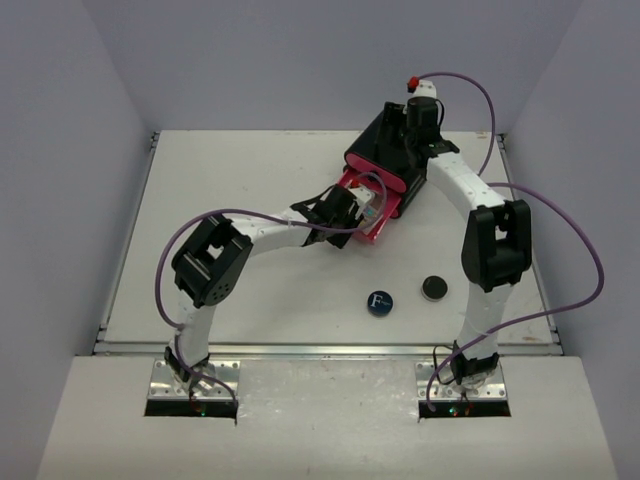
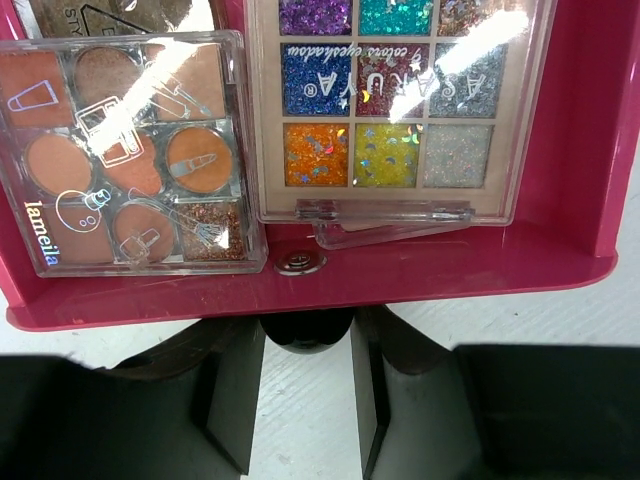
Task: Organize the makeup
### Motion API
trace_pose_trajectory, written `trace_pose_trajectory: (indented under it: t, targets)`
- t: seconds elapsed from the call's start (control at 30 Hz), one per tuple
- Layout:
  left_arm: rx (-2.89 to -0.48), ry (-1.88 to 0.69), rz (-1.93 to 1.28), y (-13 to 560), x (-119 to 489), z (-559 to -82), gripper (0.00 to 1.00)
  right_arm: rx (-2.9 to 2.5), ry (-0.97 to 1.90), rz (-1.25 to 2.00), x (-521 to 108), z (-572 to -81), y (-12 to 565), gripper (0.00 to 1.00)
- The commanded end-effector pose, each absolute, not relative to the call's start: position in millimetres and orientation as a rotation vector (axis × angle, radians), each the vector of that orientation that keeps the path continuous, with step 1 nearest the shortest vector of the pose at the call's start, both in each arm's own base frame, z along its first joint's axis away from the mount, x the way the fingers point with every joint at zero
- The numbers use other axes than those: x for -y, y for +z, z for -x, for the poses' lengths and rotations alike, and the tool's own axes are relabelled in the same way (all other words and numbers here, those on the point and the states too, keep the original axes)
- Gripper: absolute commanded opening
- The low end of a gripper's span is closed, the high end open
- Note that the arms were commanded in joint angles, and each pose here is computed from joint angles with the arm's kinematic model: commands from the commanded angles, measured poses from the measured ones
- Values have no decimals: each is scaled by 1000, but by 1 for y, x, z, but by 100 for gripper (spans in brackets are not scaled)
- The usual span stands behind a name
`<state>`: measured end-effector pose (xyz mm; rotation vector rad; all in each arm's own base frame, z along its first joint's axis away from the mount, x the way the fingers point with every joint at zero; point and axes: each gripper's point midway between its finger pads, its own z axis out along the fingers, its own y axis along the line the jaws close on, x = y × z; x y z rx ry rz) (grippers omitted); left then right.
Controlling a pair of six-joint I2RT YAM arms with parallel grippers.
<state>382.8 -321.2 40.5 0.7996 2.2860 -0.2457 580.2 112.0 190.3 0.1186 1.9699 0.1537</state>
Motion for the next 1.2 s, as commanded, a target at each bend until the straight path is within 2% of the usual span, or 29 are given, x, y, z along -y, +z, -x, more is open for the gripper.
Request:
trace_pose_trajectory:
  t: [0.0,0.3,0.7,0.87,0.93,1.07,1.17]
  targets:
    - [-2111,-345,-722,105,353,-419,0,-2008,155,-84,-112,-572,182,79]
    - [-2090,-345,-769,114,366,-432,0,-2048,176,-85,-114,-563,159,79]
    - [-2000,-297,-707,116,391,-484,2,-2091,221,-136,-119,-557,139,79]
    - [-1980,-271,-681,111,396,-498,19,-2099,220,-140,-118,-556,133,79]
    - [-1968,-264,-657,113,399,-505,35,-2100,227,-140,-119,-556,132,79]
    - [-1973,-266,-612,113,401,-511,51,-2098,246,-136,-122,-555,133,79]
    - [-1981,-265,-584,114,402,-514,68,-2099,243,-134,-122,-555,131,79]
